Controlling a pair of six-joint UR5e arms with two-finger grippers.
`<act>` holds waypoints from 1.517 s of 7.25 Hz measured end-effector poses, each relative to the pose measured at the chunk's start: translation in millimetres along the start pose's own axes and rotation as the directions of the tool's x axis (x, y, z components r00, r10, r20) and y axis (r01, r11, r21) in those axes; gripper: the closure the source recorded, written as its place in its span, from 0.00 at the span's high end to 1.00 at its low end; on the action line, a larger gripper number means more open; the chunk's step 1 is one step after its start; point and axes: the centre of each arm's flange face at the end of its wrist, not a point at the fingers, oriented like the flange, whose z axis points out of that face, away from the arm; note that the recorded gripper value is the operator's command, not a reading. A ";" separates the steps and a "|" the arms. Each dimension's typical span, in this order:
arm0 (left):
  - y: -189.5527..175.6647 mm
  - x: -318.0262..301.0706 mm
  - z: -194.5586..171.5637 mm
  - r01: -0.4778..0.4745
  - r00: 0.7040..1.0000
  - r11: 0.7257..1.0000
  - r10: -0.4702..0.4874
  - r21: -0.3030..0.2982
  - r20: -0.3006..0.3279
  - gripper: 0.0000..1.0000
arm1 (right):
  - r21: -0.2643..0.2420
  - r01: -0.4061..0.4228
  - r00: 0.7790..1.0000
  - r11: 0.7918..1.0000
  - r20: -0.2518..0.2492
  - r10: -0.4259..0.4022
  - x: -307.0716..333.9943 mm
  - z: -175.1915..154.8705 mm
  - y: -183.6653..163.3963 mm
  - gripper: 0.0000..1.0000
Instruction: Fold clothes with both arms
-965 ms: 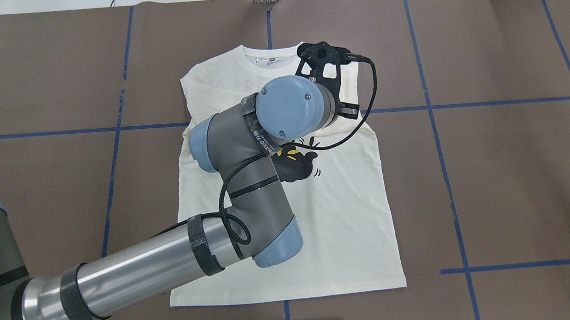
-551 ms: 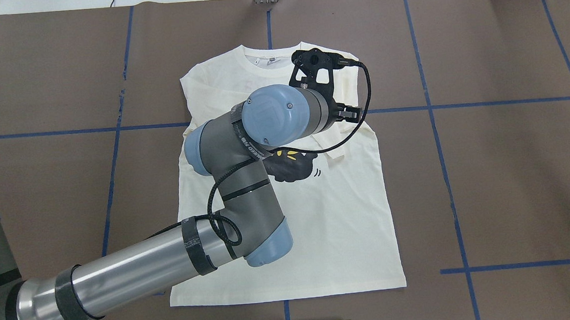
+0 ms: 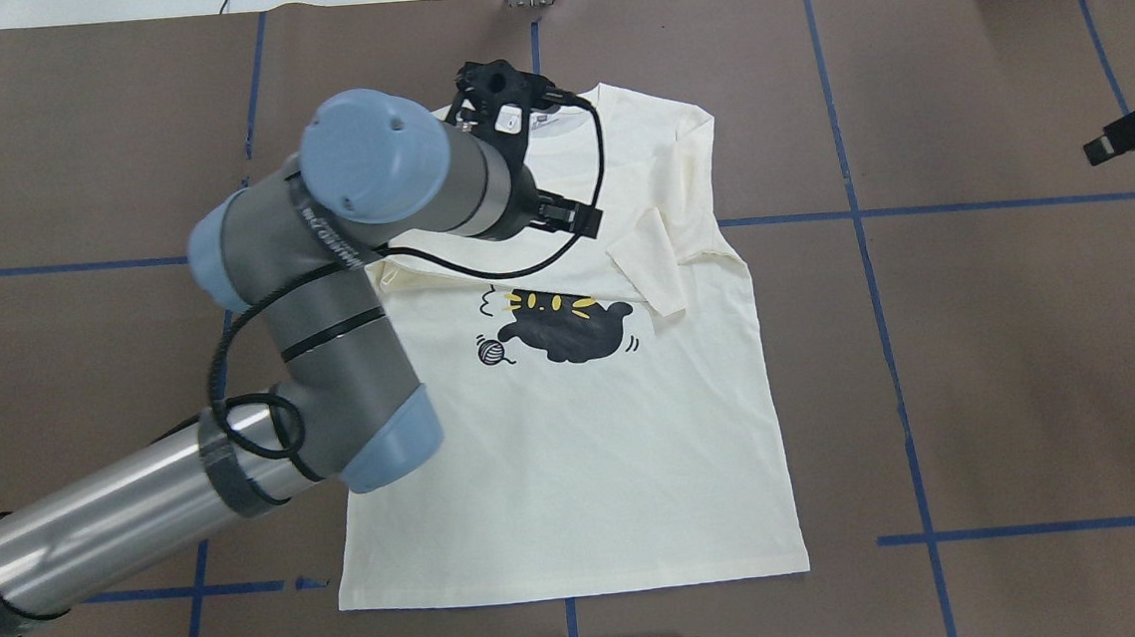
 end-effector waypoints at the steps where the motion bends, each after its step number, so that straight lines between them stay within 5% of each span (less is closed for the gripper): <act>1: 12.8 -39.6 -22.1 -0.060 0.998 0.998 0.061 -0.026 0.022 1.00 | 0.010 -0.021 1.000 1.000 -0.005 0.021 -55.4 19.2 -20.1 1.00; 6: 49.9 -243.0 -103.6 -0.246 0.964 0.957 0.258 -0.152 0.060 1.00 | 0.125 -0.178 0.978 0.976 -0.089 0.189 -330.2 135.1 -73.0 0.91; 8: 61.7 -318.7 -138.6 -0.328 0.938 0.926 0.343 -0.187 0.055 1.00 | 0.144 -0.202 0.958 0.969 -0.176 0.226 -390.7 181.9 -96.4 0.80; 11: 70.7 -342.6 -147.4 -0.343 0.932 0.919 0.358 -0.192 0.049 1.00 | 0.149 -0.174 0.935 0.973 -0.284 0.210 -435.4 240.6 -105.0 0.66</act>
